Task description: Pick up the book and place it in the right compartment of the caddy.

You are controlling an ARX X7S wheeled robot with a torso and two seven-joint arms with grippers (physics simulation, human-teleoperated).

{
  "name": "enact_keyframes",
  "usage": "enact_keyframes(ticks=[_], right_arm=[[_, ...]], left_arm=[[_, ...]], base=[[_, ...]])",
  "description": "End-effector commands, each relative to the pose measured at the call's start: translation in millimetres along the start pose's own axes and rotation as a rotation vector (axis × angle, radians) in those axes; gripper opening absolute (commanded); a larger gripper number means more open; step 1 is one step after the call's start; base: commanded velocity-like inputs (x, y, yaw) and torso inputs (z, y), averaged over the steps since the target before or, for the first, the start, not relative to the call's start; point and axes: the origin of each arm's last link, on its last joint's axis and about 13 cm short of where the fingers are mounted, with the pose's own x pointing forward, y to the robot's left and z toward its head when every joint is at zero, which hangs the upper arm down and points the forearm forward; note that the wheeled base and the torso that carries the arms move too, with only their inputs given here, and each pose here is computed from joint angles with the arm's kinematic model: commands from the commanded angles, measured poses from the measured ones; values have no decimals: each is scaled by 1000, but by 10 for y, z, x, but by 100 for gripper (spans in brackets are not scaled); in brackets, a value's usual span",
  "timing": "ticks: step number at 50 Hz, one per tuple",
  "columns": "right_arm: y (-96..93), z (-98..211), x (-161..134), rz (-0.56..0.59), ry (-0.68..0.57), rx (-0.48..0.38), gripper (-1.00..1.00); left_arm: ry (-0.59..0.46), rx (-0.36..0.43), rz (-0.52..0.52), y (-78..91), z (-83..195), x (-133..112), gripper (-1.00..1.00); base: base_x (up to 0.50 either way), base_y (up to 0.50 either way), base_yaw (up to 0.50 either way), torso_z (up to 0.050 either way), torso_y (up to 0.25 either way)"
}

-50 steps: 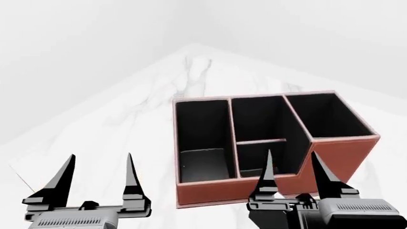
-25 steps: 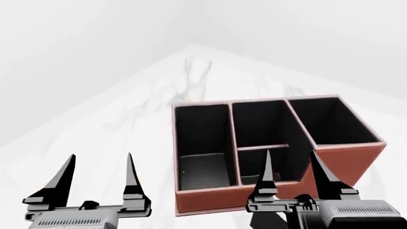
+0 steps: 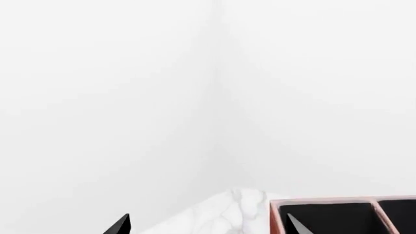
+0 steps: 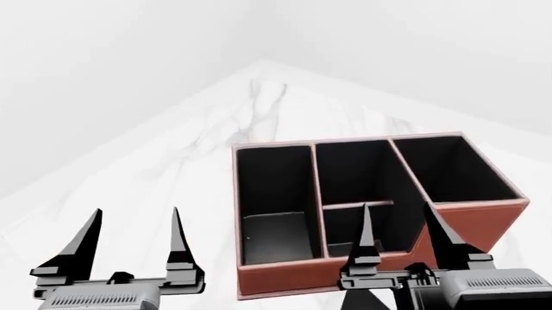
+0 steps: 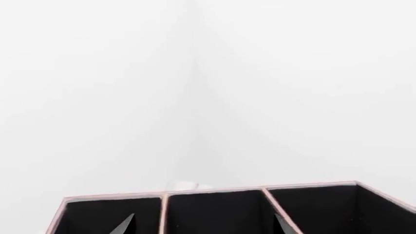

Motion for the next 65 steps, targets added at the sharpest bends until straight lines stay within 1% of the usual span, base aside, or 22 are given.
enact_keyframes(ticks=[1,7,8,9,17,24,36,39,44,58,60,61,62,63,65], right_arm=[[-28,23,-3,1,7,14,100],[-30,17,4,-6,4,11,100],[-30,16,5,-15,1,-14,100],[-27,17,3,-8,3,3,100],[-26,9,1,-7,2,3,100],[-20,6,1,-4,2,5,100],[-21,3,-3,-2,3,5,100],[-19,10,-12,16,-8,14,100],[-13,7,-9,10,1,13,100],[-17,9,-9,9,2,1,100],[-28,31,-19,38,6,-8,100],[-35,71,-41,116,36,60,100],[-49,79,-40,123,49,69,100],[-70,65,-34,138,57,23,100],[-91,51,-43,186,79,26,100]], left_arm=[[0,0,2,3,1,1,100],[-1,1,2,4,0,4,100],[0,0,3,5,-1,4,100],[0,0,3,5,-1,4,100],[0,1,2,4,-4,6,100],[0,1,2,4,-3,5,100],[1,2,1,1,-3,1,100],[2,2,1,2,-4,0,100],[2,2,1,2,-3,-2,100],[1,2,1,2,-3,-1,100],[1,2,1,4,-1,0,100],[1,1,2,5,-2,2,100],[1,1,2,6,-2,2,100],[1,1,2,6,-2,3,100],[1,1,2,5,-1,3,100]], base=[[119,-523,0,0,0],[24,-588,0,0,0],[0,0,0,0,0],[0,0,0,0,0],[0,0,0,0,0],[-389,-264,0,0,0],[0,0,0,0,0],[0,0,0,0,0],[502,31,0,0,0],[0,0,0,0,0],[0,0,0,0,0],[0,0,0,0,0],[0,0,0,0,0],[0,0,0,0,0],[0,0,0,0,0]])
